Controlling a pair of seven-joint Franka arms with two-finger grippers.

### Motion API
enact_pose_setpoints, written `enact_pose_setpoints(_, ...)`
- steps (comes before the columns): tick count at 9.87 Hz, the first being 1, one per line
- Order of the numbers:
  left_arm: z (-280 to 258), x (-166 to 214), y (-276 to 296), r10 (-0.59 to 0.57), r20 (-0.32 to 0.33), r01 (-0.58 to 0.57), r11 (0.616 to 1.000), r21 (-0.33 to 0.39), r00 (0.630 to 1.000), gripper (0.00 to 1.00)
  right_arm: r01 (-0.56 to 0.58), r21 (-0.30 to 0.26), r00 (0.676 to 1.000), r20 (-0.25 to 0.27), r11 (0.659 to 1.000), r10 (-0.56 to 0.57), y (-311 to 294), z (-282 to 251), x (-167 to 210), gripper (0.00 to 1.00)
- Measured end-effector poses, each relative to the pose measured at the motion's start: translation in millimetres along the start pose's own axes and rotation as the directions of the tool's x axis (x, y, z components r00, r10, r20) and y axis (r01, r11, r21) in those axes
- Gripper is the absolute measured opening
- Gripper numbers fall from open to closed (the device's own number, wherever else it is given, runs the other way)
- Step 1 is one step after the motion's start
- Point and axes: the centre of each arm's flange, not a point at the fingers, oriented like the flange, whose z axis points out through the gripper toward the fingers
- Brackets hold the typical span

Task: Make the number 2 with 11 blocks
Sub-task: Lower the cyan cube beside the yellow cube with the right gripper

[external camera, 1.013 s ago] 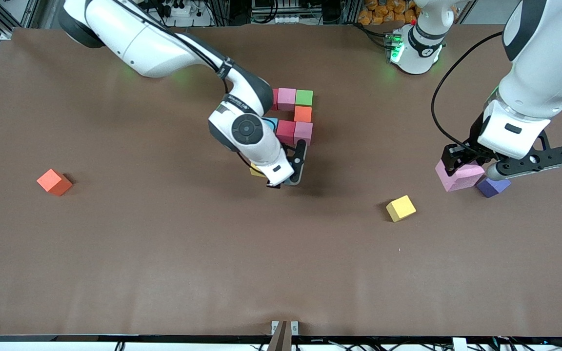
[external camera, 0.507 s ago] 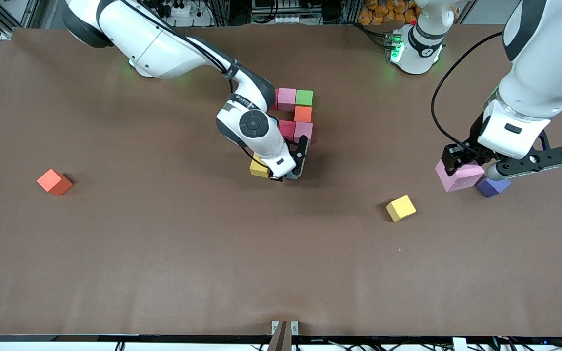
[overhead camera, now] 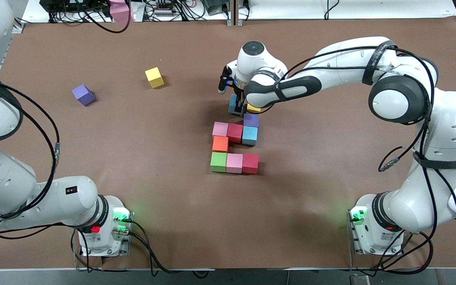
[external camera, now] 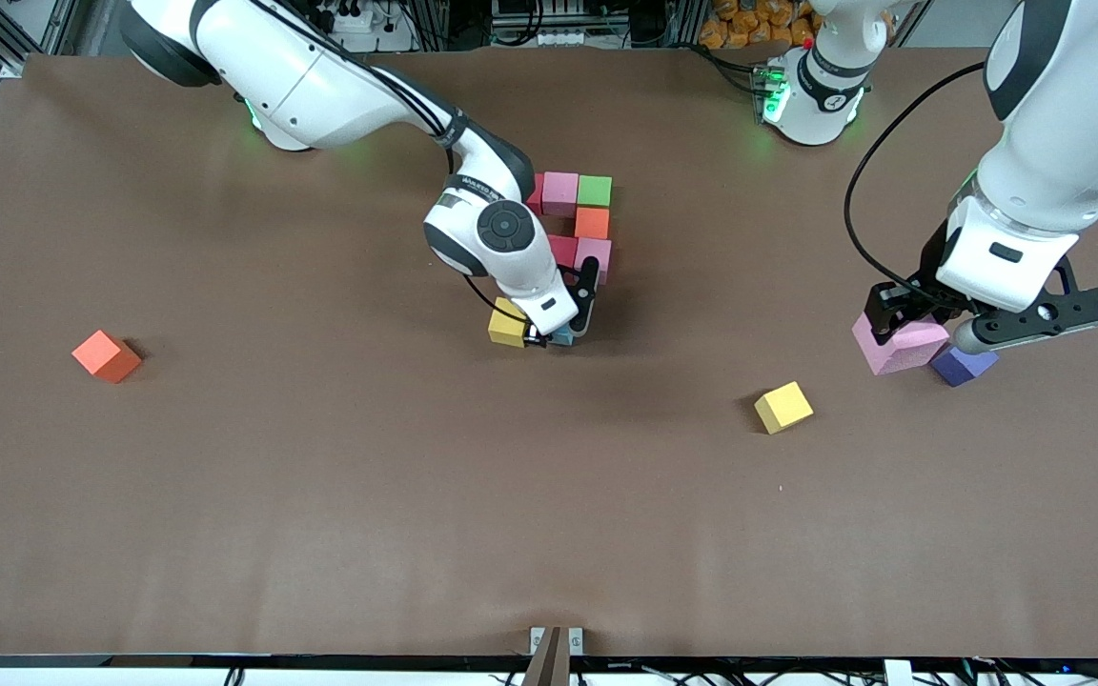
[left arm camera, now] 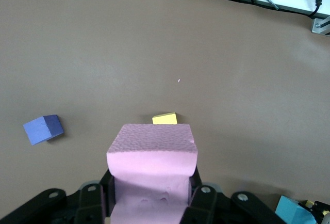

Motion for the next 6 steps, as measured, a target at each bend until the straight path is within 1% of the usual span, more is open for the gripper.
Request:
enact_pose_setpoints(2, 2, -1, 2, 0.004, 0.005, -0.004, 1.0, 0.0, 1.0, 0.55, 0.017, -0.016, 1.0, 0.008, 1.0, -0.017, 1, 0, -1, 0.59)
enact_pose_setpoints(6, 11, 3, -1, 0.001, 0.021, -0.001, 1.0, 0.002, 1.0, 0.55, 0.019, -0.026, 1.0, 0.02, 0.999, -0.019, 5, 3, -6, 0.59)
